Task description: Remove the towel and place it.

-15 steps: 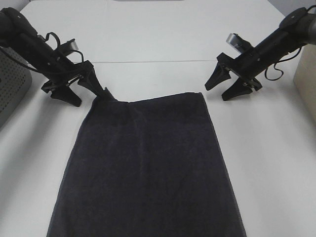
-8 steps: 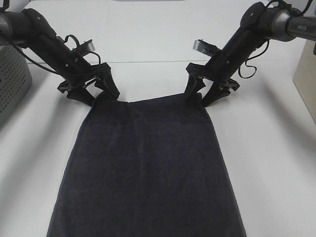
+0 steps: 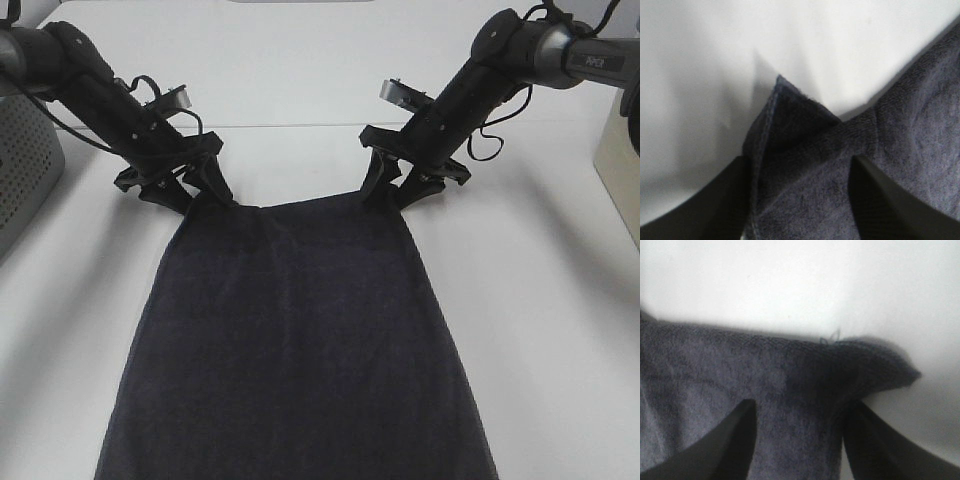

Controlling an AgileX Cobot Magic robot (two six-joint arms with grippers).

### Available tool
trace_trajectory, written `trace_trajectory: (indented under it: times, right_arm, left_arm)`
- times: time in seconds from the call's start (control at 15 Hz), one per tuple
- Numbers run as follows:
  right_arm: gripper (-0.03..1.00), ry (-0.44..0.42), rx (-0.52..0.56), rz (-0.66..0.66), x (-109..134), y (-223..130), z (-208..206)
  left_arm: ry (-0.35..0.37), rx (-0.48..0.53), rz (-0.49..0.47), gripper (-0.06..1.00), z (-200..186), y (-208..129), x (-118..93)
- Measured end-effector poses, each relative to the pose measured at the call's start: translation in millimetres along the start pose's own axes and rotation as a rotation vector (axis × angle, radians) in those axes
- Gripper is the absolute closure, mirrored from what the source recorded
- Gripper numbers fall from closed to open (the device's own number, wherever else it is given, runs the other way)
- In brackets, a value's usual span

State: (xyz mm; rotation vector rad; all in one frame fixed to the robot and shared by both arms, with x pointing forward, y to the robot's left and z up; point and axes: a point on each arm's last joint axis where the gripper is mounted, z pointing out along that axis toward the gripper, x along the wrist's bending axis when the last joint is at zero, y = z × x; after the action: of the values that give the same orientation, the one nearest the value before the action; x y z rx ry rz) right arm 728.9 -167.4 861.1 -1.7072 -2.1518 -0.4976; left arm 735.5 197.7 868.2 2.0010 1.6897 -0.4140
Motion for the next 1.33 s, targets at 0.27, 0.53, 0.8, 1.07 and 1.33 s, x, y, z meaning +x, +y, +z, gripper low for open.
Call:
trace_trajectory:
  times: [0.27, 0.53, 0.8, 1.07, 1.33]
  right_arm:
    - [0.88, -0.038, -0.035, 0.0, -6.1, 3.3, 4.8]
    - [0.96, -0.053, -0.034, -0.001, -7.4, 3.2, 4.8]
    - [0.96, -0.066, -0.047, -0.013, -6.0, 5.5, 2.9]
    - [0.96, -0.135, -0.149, -0.04, -6.8, 20.4, -6.2]
    - [0.96, -0.164, -0.31, -0.088, 0.2, 42.4, -26.1]
  left_arm:
    - [0.023, -0.02, 0.0, 0.86, 5.0, 1.3, 5.2]
    - [0.026, -0.02, 0.016, 0.93, 5.8, 1.3, 6.0]
    - [0.048, -0.065, 0.036, 0.93, 1.5, 8.7, 5.4]
    - [0.063, -0.16, 0.06, 0.93, -8.4, 22.8, 0.4]
    - [0.09, -0.264, 0.059, 0.93, -11.8, 32.7, 1.8]
